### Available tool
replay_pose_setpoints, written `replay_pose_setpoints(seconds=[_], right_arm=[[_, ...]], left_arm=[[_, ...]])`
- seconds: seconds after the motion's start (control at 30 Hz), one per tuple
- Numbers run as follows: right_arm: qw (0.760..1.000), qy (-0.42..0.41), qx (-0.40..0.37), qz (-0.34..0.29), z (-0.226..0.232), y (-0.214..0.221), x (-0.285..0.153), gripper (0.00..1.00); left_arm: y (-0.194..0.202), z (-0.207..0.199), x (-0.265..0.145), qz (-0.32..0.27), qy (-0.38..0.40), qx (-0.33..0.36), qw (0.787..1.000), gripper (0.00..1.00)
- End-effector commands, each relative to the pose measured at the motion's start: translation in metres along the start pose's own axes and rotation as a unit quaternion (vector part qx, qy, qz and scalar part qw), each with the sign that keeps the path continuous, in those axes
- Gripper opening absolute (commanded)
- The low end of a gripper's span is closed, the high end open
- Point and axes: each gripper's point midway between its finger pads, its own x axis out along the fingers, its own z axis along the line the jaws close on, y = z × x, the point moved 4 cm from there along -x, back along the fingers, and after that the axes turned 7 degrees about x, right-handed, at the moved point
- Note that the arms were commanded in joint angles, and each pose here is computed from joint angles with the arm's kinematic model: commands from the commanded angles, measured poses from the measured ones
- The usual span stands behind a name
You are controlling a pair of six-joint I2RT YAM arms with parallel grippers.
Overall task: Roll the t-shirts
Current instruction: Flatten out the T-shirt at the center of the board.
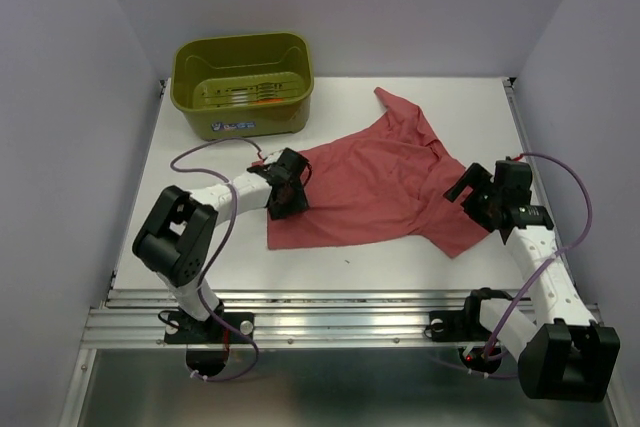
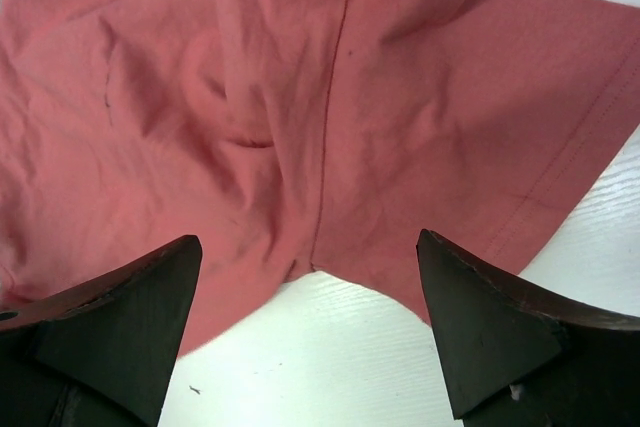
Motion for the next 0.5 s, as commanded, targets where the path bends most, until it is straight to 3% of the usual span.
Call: replay_pose_setpoints(seconds=[0.0,0.27,0.47], right_arm=[[1.000,-0.022,-0.012,-0.016,0.006,-0.006,0.001,0.94],[0.999,-0.031,-0.010,-0.011,0.007,-0.005,0.005,0.95],[0.999,-0.025,-0.020,-0.017,0.007,-0.008,0.005,0.95]], left_arm=[[-0.053,0.032,0.021,-0.043,-0.059,-0.015,0.997,0.60],[-0.116,0.051,0.001,-0.099,-0.093,-0.020,0.990,0.60],[-0.096,0.052,-0.045,-0.109,-0.053,-0.023,0.992,0.60]])
